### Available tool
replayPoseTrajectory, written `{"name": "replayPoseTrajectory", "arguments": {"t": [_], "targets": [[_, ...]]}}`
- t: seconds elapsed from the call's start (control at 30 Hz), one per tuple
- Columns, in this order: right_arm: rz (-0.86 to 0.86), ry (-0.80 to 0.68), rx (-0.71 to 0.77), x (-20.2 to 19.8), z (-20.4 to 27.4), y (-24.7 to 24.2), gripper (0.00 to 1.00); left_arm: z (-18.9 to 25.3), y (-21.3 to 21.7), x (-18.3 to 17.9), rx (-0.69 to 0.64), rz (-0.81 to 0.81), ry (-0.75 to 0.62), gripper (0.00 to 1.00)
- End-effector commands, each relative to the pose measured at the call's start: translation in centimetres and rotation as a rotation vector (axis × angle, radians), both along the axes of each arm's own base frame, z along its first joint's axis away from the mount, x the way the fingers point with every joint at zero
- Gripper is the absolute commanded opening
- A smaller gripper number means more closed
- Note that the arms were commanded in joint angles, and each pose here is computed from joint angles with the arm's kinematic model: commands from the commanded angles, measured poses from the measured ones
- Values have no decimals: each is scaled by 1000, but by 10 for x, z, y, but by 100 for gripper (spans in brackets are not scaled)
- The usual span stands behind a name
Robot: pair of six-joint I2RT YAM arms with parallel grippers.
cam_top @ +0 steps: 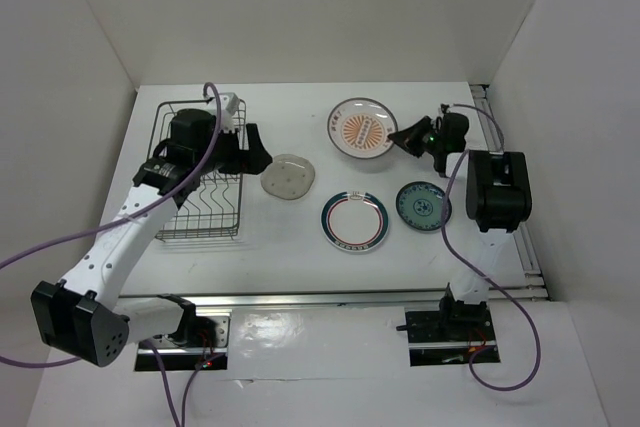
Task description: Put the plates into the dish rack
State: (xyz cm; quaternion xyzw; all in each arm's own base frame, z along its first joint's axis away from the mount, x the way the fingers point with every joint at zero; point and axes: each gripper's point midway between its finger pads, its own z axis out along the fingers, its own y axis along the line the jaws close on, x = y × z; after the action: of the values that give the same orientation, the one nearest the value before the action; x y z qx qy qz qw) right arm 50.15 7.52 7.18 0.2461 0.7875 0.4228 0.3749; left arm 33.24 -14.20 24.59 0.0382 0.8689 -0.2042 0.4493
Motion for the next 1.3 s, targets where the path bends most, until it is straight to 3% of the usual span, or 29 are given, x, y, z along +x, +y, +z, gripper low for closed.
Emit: {"name": "replayPoseTrajectory", "arguments": {"t": [0.0,0.13,0.33,0.6,0.77,1.03,1.27], "targets": [[190,-296,13,11,106,60,0,12,-38,-6,-117,-213,-35,100],[421,-390,-57,-25,129,146,0,17,-62,-7,-205,-335,-47,100],[527,-486,-67,-64,148,194,0,3,-42,15,-222,-224,-6,100],[454,-509,-170,-63,167,190,0,11,-20,13,-177,-135,-44,100],[455,-541,-152,-67,183,182,0,13,-9,13,-143,-85,-67,100],[604,-603,-58,-102,204,210,0,-17,3,32,-77,5,13,100],[760,-617,-9,-132,205,244,0,-5,-9,30,-132,-70,-18,100]]}}
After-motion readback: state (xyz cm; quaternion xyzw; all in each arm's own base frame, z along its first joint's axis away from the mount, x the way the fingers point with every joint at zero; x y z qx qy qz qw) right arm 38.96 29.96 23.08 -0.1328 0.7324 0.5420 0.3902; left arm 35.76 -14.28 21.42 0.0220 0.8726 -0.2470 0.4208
